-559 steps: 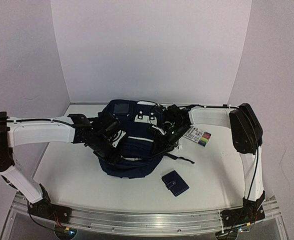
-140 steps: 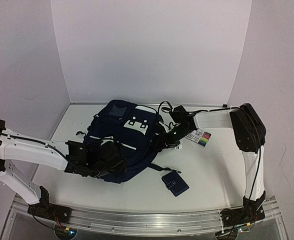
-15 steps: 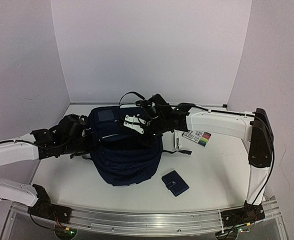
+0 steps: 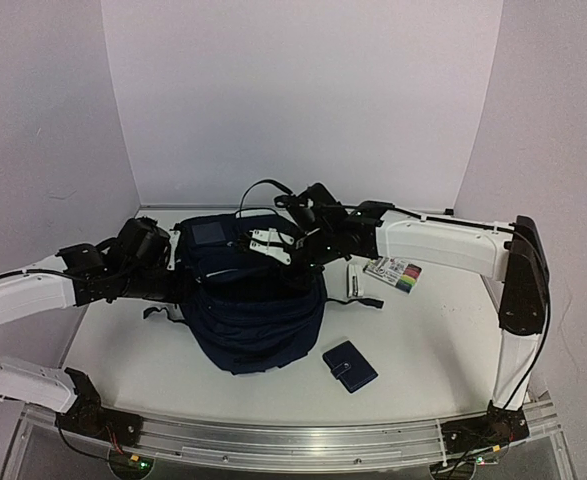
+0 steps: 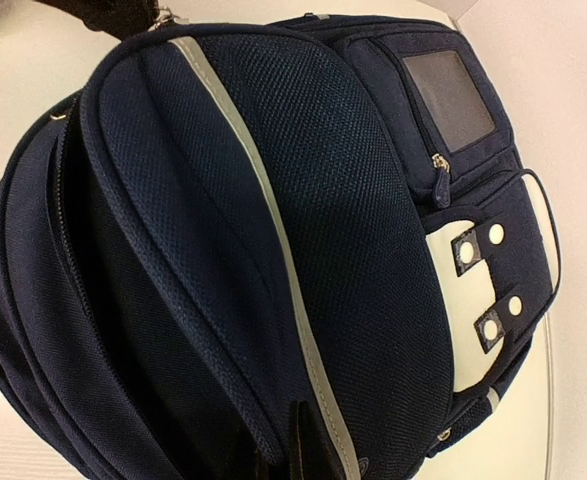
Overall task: Pack the student bag
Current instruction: Unzip the student bag at the center of the board.
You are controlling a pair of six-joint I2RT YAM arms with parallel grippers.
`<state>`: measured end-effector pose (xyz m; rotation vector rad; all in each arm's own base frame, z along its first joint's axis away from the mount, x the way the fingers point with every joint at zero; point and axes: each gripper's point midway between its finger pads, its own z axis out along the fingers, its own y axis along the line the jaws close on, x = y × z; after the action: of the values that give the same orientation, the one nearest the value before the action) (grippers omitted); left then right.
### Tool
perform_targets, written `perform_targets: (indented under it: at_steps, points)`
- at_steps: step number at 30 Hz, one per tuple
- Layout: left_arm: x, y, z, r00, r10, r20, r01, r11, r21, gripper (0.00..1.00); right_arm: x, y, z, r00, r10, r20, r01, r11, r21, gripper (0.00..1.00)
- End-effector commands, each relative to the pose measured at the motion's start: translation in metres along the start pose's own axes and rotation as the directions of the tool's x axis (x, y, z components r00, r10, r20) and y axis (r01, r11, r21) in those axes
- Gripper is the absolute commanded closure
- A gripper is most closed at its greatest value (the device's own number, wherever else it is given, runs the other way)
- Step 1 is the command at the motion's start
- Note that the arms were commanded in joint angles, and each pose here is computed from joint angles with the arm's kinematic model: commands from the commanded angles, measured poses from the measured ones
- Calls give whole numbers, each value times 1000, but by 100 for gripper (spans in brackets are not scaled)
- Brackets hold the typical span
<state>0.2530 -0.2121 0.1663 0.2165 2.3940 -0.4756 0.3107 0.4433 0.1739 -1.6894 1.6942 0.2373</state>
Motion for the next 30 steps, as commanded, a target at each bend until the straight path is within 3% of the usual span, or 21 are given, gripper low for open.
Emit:
perform_targets:
  at_steps: [1,11,14,18,20,26,30]
  points:
    - [5,57,-16,999,32,-20,-35,979,-200,96,26,-44,-44,997,31,-72,-21,990,141,100]
    - [-12,82,27,974,142,-177,-198,913,-356,94,2,-49,-52,998,56,1,-56,990,133,100]
    - [-24,62,14,983,148,-106,-171,950,-260,84,-6,-49,-48,997,72,29,-75,991,108,100]
    - [-50,21,-35,980,151,129,-149,989,-25,51,-15,-45,-46,995,77,60,-81,994,75,100]
    - [-60,6,-54,967,144,211,-159,985,59,42,-17,-45,-45,995,72,66,-77,995,68,97]
    - [-65,-30,-51,960,205,190,-245,945,219,32,-28,-51,-44,993,70,90,-77,994,73,91]
    - [-69,-55,-51,904,304,301,-395,865,311,32,-30,-53,-39,992,79,93,-86,994,73,92]
